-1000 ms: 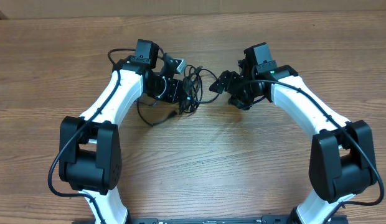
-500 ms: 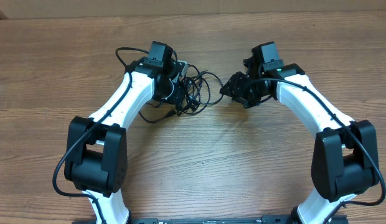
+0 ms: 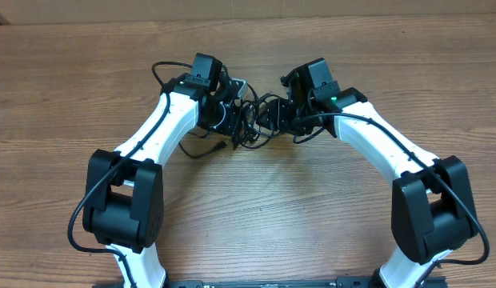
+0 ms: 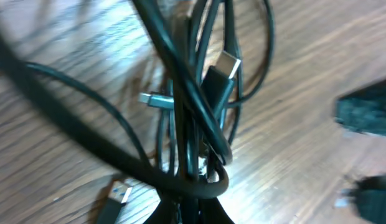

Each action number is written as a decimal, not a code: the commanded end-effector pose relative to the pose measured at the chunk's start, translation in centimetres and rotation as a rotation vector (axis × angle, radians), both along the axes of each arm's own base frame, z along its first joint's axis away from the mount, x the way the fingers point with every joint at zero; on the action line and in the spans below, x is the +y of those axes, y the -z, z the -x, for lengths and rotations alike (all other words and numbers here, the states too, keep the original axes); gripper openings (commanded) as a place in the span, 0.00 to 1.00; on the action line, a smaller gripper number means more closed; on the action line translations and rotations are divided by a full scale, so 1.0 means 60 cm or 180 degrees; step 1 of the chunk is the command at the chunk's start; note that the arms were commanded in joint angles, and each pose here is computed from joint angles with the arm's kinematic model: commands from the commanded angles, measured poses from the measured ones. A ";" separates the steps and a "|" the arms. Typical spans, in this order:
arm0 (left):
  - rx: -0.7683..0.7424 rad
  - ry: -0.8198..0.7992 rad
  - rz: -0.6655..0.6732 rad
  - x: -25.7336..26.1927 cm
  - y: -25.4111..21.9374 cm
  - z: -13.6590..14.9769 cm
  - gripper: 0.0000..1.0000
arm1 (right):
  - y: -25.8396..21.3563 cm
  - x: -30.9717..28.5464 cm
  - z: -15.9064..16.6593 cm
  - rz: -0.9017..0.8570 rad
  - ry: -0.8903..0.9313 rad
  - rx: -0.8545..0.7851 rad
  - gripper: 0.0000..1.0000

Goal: Untangle cables

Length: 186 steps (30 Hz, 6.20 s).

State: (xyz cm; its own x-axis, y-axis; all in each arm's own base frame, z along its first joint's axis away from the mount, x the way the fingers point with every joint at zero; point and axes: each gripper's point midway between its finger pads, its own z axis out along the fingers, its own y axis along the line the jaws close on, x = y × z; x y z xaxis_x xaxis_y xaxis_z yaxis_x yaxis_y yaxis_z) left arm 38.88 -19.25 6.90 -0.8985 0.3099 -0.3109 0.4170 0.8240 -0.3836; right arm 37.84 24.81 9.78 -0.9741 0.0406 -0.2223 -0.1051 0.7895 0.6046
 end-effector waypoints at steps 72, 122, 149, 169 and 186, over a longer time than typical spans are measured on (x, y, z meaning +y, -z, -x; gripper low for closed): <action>-0.0231 0.0870 0.0408 0.003 -0.013 0.020 0.09 | 0.054 0.020 0.015 -0.0265 -0.1172 -0.1452 0.56; -0.0232 0.0869 0.0408 0.003 -0.013 0.020 0.11 | 0.074 0.035 -0.010 0.0844 -0.1718 -0.2029 0.53; -0.0231 0.0869 0.0408 0.003 -0.013 0.020 0.14 | 0.097 0.058 -0.010 0.0847 -0.1778 -0.2083 0.39; -0.0246 0.0870 0.0407 0.002 -0.014 0.019 0.15 | 0.051 0.061 -0.028 0.0505 -0.1312 -0.2005 0.04; -0.0212 0.0449 -0.0027 0.037 0.006 -0.006 0.17 | -0.068 -0.037 -0.046 0.0248 0.0042 -0.1475 0.04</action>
